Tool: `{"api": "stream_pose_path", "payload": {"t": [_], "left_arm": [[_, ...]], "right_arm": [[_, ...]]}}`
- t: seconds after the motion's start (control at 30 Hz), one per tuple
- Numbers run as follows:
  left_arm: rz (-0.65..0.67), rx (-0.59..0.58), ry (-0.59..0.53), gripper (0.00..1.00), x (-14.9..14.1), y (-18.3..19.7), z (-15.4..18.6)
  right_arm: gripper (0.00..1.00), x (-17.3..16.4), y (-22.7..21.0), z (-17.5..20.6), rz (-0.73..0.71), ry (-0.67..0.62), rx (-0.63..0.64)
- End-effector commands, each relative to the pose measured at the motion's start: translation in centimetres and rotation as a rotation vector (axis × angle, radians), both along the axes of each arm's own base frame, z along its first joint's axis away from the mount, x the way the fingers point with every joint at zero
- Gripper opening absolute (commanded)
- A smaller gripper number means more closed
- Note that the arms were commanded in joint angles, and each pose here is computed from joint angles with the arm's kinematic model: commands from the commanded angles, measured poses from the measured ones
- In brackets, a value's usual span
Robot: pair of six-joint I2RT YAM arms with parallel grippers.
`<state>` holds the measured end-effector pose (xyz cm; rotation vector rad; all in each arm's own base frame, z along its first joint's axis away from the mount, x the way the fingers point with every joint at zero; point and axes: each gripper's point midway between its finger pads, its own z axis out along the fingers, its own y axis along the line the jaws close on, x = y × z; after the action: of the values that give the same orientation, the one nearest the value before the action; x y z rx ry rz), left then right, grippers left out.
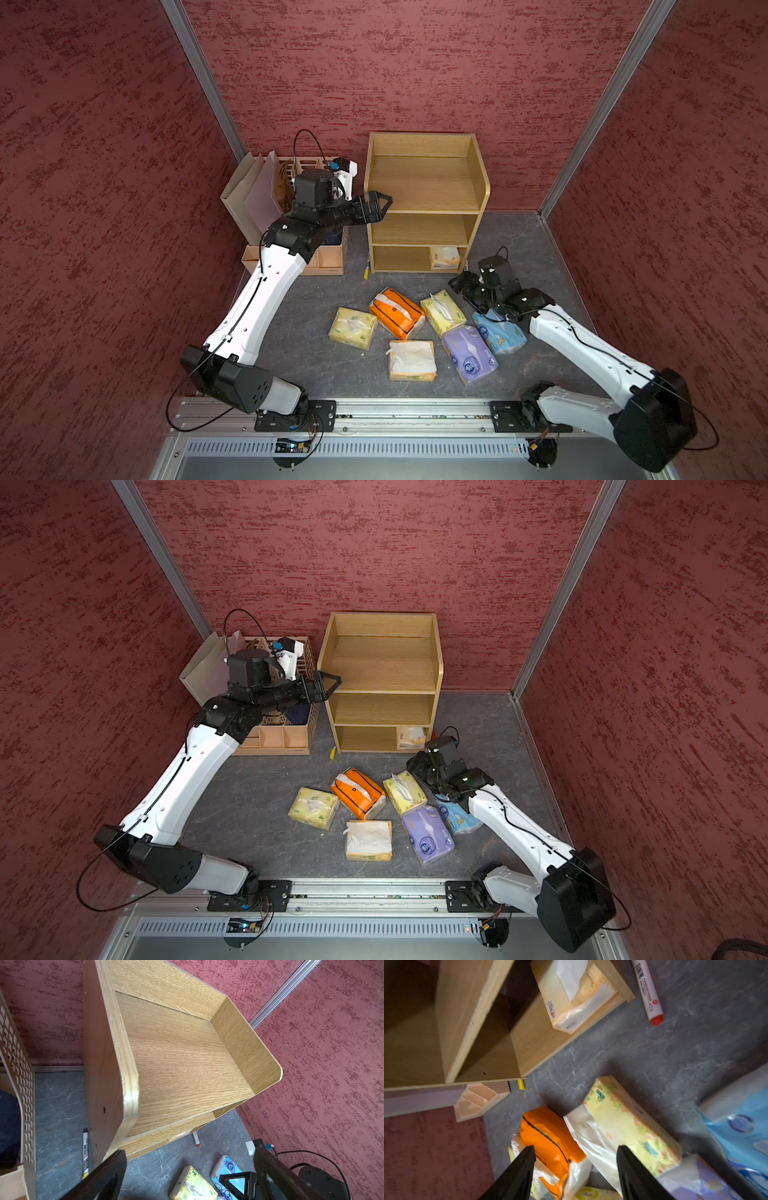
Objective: Remove the tissue boxes from the shelf
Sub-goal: Place the box of tissues at the center of the board, then pick up a box of tissues from the shelf.
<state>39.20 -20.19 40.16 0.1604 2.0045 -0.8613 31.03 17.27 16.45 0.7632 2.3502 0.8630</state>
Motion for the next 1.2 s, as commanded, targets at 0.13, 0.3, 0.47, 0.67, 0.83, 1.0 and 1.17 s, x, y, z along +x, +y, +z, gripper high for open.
{"api": "stream_pose_path", "payload": {"t": [0.13,0.3,0.47,0.67,0.83,1.0,1.17], "left_arm": [[-0.026,0.025,-0.018,1.00,-0.1,-0.3,0.1],[-0.031,0.020,-0.007,1.00,-0.4,-0.4,-0.3],[-0.040,0.010,0.001,1.00,-0.5,-0.8,-0.3],[-0.043,0.012,0.020,1.00,-0.8,-1.1,-1.4],[-0.044,0.006,0.031,1.00,-0.9,-1.3,-1.5],[-0.045,0.006,0.032,1.00,-1.0,-1.7,-1.5],[-0.040,0.009,0.036,1.00,-0.7,-1.8,-2.0]], "right_arm": [[0.66,6.0,1.2,-1.1,-0.253,-0.105,0.368],[0.67,8.4,0.9,-2.7,-0.327,-0.088,0.316],[0.68,9.7,-0.7,-3.1,-0.437,-0.117,0.279],[0.68,11.3,-0.1,-5.5,-0.478,-0.074,0.300],[0.68,12.5,-0.3,-6.0,-0.521,-0.086,0.301],[0.68,13.2,-0.7,-6.6,-0.573,-0.088,0.306],[0.69,14.4,0.0,-7.5,-0.586,-0.073,0.336]]}}
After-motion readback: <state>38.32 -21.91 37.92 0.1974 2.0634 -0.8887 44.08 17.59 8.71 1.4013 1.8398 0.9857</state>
